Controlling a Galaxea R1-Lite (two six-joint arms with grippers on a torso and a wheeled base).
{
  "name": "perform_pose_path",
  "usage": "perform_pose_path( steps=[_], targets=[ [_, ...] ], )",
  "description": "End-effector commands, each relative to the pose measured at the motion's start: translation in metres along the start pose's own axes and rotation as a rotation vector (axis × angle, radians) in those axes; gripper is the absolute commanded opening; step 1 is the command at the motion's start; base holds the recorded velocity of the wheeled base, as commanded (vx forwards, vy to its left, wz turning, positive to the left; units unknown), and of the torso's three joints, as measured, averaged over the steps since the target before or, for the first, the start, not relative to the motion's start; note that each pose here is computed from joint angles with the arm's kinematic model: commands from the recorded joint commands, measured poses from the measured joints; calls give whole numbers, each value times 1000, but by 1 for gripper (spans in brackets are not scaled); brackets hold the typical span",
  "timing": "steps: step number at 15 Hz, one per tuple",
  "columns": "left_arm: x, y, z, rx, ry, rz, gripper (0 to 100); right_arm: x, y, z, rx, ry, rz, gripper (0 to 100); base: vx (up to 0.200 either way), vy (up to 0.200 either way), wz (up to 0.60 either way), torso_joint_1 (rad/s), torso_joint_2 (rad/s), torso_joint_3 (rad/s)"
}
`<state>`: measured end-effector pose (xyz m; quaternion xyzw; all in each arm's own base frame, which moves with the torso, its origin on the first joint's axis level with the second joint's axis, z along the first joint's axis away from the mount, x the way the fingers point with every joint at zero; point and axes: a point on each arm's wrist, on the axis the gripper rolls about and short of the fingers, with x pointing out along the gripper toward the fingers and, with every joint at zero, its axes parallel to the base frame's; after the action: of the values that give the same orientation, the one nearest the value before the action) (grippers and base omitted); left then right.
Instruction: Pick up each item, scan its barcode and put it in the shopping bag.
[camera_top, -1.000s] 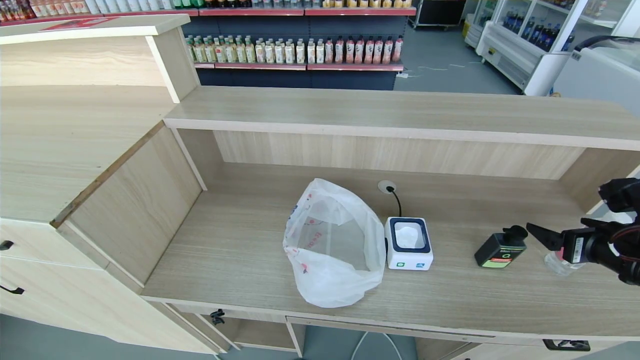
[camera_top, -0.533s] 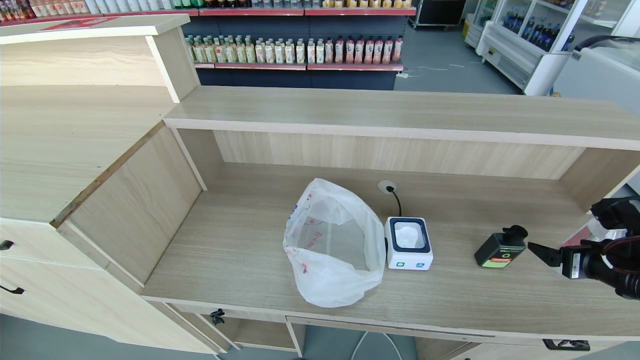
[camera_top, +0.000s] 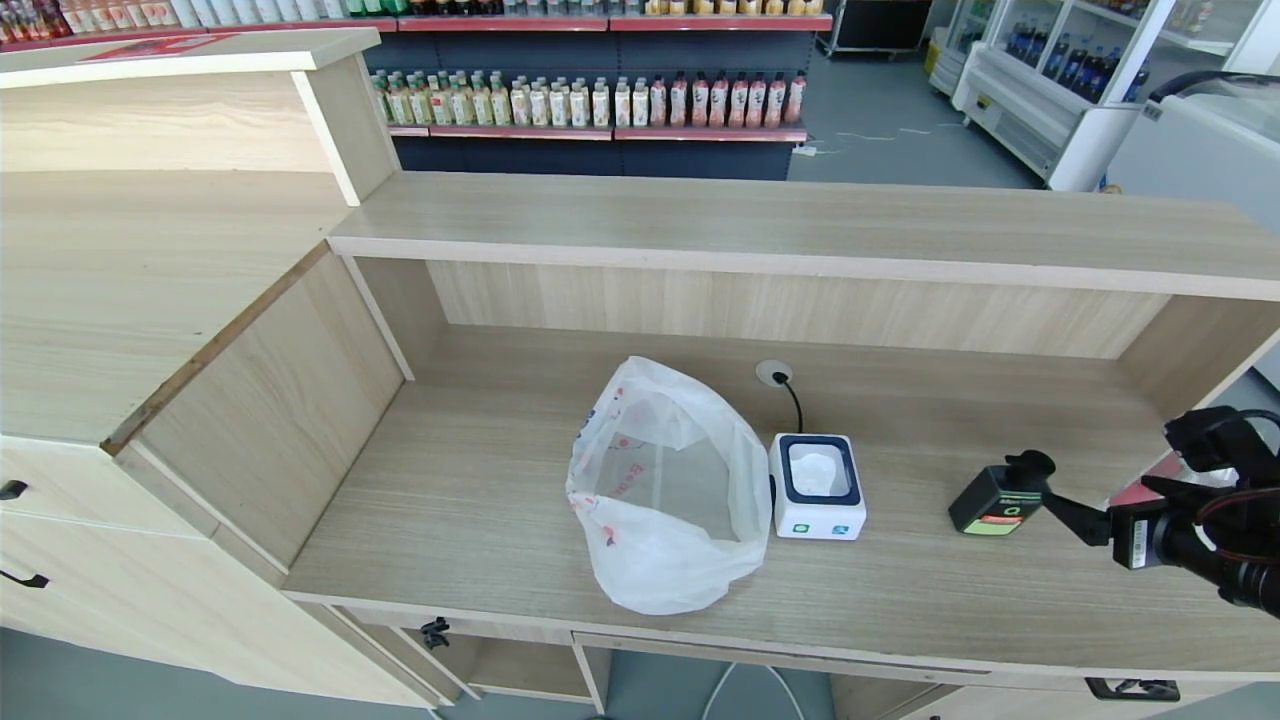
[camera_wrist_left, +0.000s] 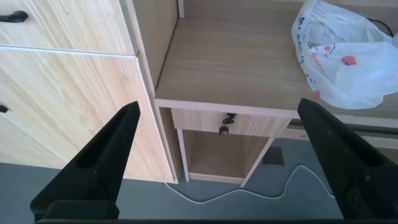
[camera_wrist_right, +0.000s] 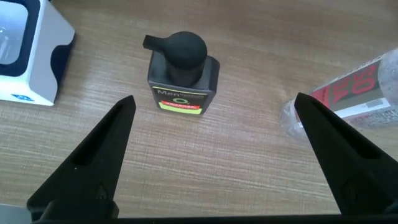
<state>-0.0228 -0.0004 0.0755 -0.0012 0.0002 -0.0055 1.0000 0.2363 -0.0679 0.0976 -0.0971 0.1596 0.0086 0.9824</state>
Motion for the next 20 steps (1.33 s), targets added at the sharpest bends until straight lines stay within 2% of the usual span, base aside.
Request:
perform_pose_path(
  steps=[1, 4, 7, 14, 20],
  targets=[
    [0, 0, 0, -1, 0, 0, 100, 13, 0, -15, -15, 35, 17, 100, 0, 0, 0, 0, 0, 0],
    [0, 0, 0, -1, 0, 0, 100, 20, 4, -32, -43, 81, 68, 100, 0, 0, 0, 0, 0, 0],
    [0, 0, 0, 1, 0, 0, 100, 29, 3, -38, -37, 94, 92, 100, 0, 0, 0, 0, 0, 0],
    [0, 0, 0, -1, 0, 0, 100, 58, 2, -49, -34, 74, 178, 100, 0, 0, 0, 0, 0, 0],
    [0, 0, 0, -1, 0, 0, 100, 90, 6, -42, -59, -7, 282, 100, 0, 0, 0, 0, 0, 0]
  ],
)
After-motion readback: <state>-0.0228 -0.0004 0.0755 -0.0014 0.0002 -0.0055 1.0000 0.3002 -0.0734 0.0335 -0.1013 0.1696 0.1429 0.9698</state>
